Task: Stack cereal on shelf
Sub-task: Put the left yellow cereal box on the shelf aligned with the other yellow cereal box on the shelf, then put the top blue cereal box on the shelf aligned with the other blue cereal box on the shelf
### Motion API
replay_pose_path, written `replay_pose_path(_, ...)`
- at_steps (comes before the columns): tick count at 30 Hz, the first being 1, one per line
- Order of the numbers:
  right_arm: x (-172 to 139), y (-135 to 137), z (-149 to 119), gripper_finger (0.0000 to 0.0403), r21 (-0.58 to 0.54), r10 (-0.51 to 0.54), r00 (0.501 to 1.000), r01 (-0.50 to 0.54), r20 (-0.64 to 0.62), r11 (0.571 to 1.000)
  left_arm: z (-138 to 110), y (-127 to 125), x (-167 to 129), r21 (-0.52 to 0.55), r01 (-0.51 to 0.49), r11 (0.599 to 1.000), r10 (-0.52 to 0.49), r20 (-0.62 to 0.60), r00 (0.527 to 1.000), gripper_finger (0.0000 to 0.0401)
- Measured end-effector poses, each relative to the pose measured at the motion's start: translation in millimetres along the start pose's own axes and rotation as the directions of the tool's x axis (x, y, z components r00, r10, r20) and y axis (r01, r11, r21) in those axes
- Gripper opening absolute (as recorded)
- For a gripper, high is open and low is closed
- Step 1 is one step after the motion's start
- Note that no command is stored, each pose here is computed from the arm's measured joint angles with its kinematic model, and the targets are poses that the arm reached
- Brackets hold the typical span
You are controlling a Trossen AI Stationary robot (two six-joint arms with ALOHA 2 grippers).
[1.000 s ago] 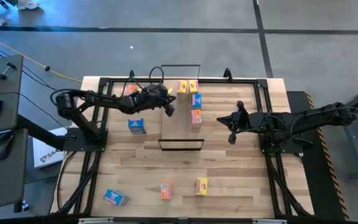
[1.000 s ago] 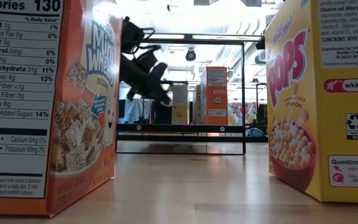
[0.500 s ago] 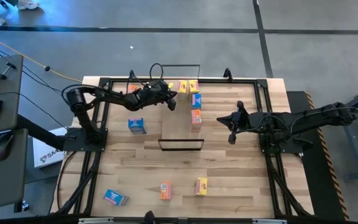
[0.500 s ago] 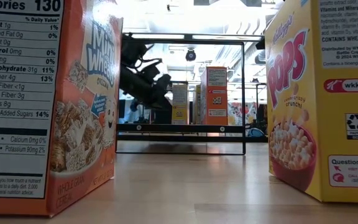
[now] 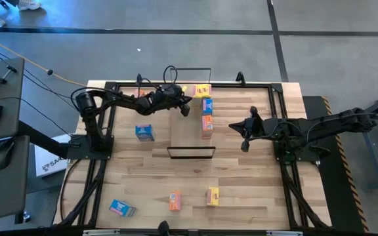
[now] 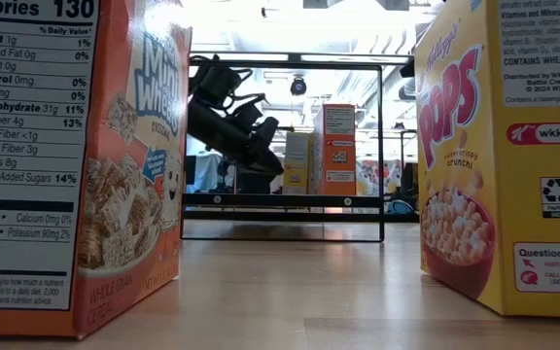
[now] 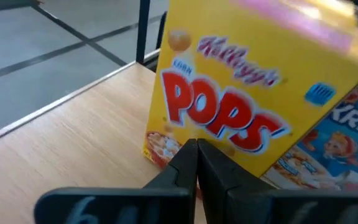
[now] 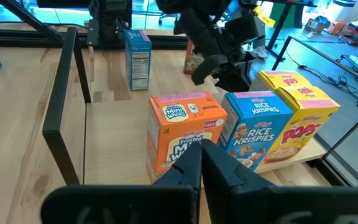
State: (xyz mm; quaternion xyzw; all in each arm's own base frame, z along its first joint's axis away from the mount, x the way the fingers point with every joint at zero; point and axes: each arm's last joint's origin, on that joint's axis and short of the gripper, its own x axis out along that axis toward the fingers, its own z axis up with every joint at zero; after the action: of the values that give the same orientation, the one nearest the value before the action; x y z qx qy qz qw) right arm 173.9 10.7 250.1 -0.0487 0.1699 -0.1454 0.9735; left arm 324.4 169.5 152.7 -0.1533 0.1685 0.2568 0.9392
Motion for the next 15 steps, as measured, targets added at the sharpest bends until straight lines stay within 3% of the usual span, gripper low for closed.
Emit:
replay_pose_path(7, 0, 0, 0, 0.0, 0.0, -0.001, 1.0, 0.001, 0.0, 1.0, 7, 0, -20, 0.024, -0.006, 1.0, 0.007, -0.015, 1.0, 0.0)
replay_pose_path(12, 3, 1, 3, 0.0, 0.008, 0.0, 1.0, 0.0, 0.028, 1.0, 9, -1, -52, 0.054, -0.002, 0.999, 0.002, -0.004, 1.0, 0.0)
replay_pose_path(15, 8, 4, 4, 0.0, -0.019, 0.022, 0.999, -0.021, 0.043, 1.0, 13, -3, -75, 0.043, 0.032, 0.999, -0.03, -0.059, 0.998, 0.0)
